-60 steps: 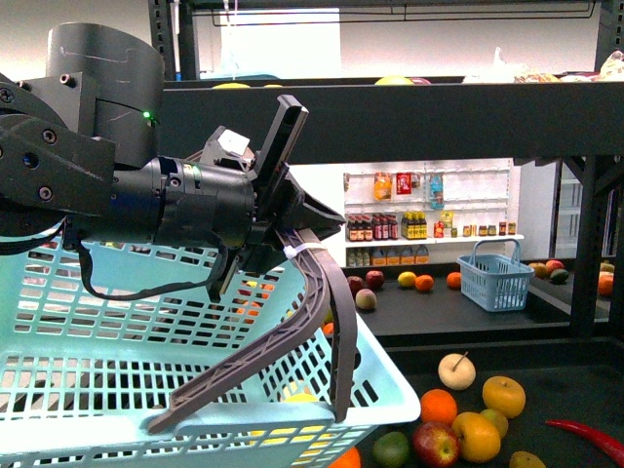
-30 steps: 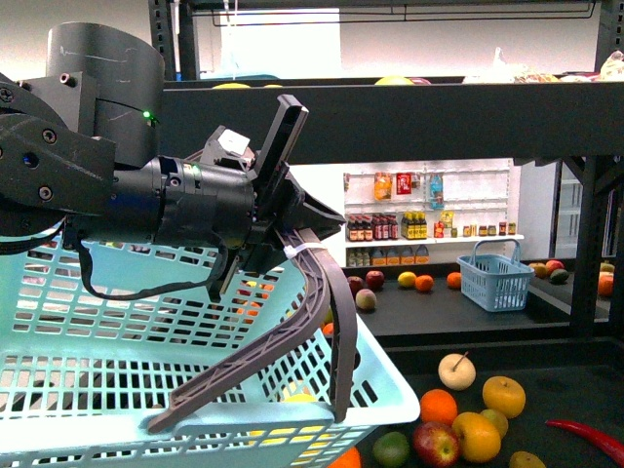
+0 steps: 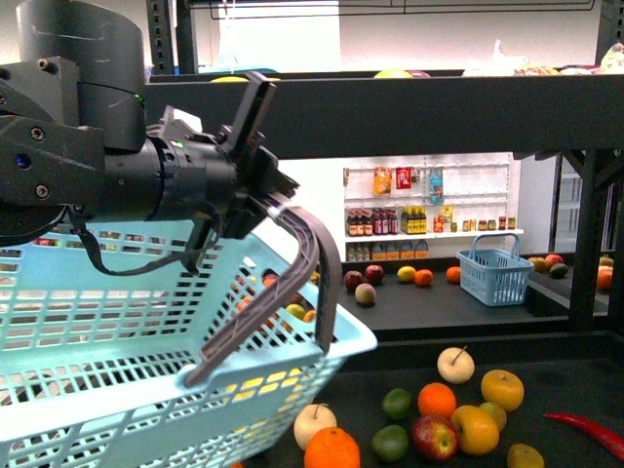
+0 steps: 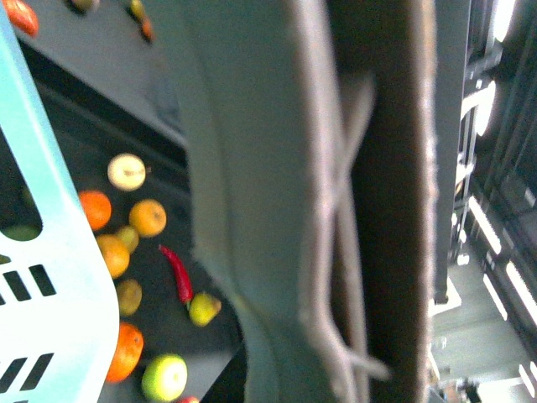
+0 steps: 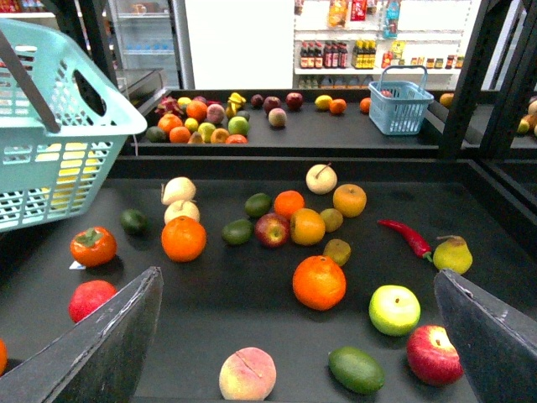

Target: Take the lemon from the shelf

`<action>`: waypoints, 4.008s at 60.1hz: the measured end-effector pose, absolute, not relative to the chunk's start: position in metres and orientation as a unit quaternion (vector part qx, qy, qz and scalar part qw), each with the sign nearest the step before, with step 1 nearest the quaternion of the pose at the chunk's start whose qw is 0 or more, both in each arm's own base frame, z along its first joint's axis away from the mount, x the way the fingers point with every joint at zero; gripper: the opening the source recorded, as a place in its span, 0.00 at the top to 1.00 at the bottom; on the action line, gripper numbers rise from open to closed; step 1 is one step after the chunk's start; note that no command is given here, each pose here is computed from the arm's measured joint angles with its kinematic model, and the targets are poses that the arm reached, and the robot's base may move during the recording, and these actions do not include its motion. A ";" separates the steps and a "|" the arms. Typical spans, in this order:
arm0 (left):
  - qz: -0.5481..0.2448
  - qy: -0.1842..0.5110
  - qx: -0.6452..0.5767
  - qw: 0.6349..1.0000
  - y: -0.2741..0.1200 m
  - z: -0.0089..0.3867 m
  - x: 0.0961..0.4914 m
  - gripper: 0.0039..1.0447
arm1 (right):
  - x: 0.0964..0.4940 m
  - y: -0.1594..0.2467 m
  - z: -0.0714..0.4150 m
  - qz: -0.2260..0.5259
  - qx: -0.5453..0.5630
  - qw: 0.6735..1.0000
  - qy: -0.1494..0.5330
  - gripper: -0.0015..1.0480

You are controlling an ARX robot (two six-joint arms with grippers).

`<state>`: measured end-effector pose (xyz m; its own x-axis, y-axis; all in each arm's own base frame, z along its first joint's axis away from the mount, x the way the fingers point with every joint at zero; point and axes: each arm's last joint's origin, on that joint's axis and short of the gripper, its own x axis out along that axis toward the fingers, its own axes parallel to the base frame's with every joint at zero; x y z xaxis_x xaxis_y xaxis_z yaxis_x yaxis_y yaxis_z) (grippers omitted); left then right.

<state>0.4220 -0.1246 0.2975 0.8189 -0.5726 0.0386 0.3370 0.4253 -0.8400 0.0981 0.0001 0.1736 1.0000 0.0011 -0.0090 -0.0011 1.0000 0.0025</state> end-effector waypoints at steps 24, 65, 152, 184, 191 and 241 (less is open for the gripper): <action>-0.152 -0.076 -0.594 0.786 -0.012 0.298 0.459 0.95 | 0.098 0.000 0.174 0.001 0.001 1.000 0.004 0.07; -0.125 -0.142 -0.612 0.767 0.120 0.273 0.480 0.95 | 0.098 0.000 0.173 0.001 0.001 1.000 0.004 0.07; -0.085 -0.145 -0.628 0.760 0.183 0.203 0.450 0.95 | 0.098 0.000 0.173 0.000 0.001 1.000 0.004 0.07; -0.050 -0.121 -0.614 0.778 0.186 0.209 0.444 0.14 | 0.098 0.000 0.174 0.001 0.001 1.000 0.004 0.07; -0.008 -0.098 -0.613 0.784 0.186 0.215 0.442 0.08 | 0.098 0.000 0.174 0.001 0.001 1.000 0.004 0.07; 0.086 -0.005 -0.570 0.817 0.178 0.236 0.430 0.08 | 0.098 0.000 0.174 0.001 0.001 1.000 0.004 0.07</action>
<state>0.4297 0.1782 0.2359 0.9852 0.1458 -0.0896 -0.1344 0.3346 -0.9327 0.0980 0.0001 0.1736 1.0000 0.0015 -0.0082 -0.0015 1.0000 0.0025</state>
